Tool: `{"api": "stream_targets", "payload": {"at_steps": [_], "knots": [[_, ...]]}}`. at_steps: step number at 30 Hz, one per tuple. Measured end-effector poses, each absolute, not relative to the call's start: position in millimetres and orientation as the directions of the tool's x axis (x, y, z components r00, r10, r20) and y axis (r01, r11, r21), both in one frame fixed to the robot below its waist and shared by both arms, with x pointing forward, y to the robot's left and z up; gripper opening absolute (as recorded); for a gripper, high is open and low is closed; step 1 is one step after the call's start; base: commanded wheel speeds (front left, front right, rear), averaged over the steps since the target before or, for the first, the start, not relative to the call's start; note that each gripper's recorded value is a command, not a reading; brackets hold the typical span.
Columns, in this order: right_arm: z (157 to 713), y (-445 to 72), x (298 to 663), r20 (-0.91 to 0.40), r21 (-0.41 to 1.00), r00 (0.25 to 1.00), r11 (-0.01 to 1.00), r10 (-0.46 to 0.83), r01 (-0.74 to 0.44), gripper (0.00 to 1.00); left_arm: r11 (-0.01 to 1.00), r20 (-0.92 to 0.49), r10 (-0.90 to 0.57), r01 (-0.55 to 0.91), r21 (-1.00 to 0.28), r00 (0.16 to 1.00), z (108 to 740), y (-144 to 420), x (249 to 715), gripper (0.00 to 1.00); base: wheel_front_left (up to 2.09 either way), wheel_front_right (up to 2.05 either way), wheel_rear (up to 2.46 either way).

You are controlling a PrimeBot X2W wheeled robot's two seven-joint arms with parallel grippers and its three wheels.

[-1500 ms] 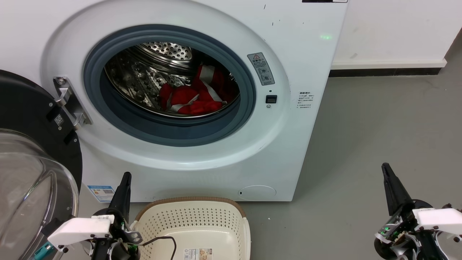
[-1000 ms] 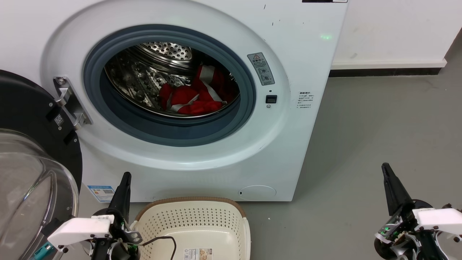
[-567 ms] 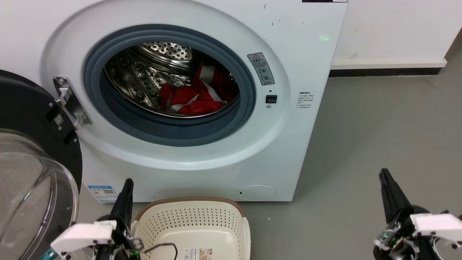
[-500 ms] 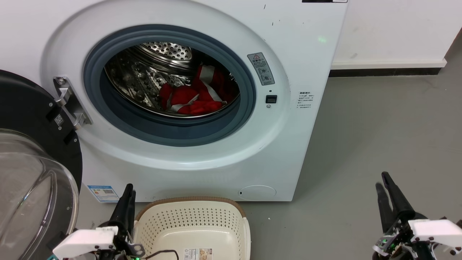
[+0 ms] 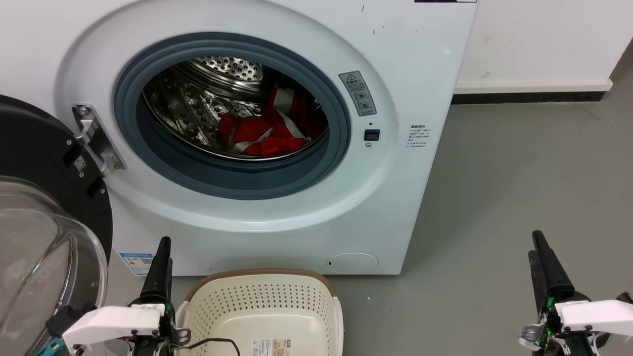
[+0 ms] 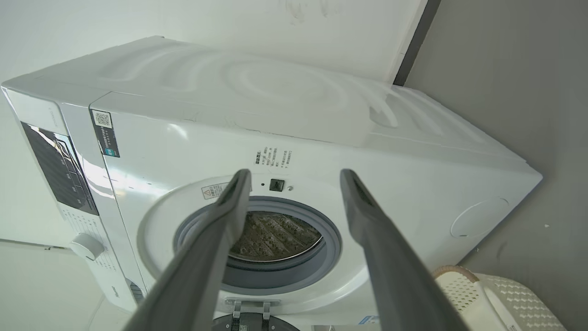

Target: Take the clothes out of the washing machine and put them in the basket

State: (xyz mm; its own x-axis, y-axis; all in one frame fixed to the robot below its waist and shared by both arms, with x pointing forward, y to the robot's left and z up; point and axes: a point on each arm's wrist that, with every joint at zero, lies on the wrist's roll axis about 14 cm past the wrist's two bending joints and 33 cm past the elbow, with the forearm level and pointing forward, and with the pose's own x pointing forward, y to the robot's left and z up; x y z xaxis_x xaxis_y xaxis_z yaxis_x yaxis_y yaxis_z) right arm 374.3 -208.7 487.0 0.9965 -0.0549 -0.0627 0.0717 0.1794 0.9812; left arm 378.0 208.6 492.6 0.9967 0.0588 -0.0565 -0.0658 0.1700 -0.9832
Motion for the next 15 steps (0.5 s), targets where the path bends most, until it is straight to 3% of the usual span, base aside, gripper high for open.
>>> {"api": "stream_targets", "payload": {"at_steps": [15], "knots": [[509.9, -201.3, 373.8, 0.010, 0.825, 0.999, 0.565, -0.035, 0.011, 1.00, 0.481, -0.043, 0.071, -0.072, -0.874, 0.997, 506.5, 202.0, 379.7, 1.00, 0.00, 0.00, 0.00]]}}
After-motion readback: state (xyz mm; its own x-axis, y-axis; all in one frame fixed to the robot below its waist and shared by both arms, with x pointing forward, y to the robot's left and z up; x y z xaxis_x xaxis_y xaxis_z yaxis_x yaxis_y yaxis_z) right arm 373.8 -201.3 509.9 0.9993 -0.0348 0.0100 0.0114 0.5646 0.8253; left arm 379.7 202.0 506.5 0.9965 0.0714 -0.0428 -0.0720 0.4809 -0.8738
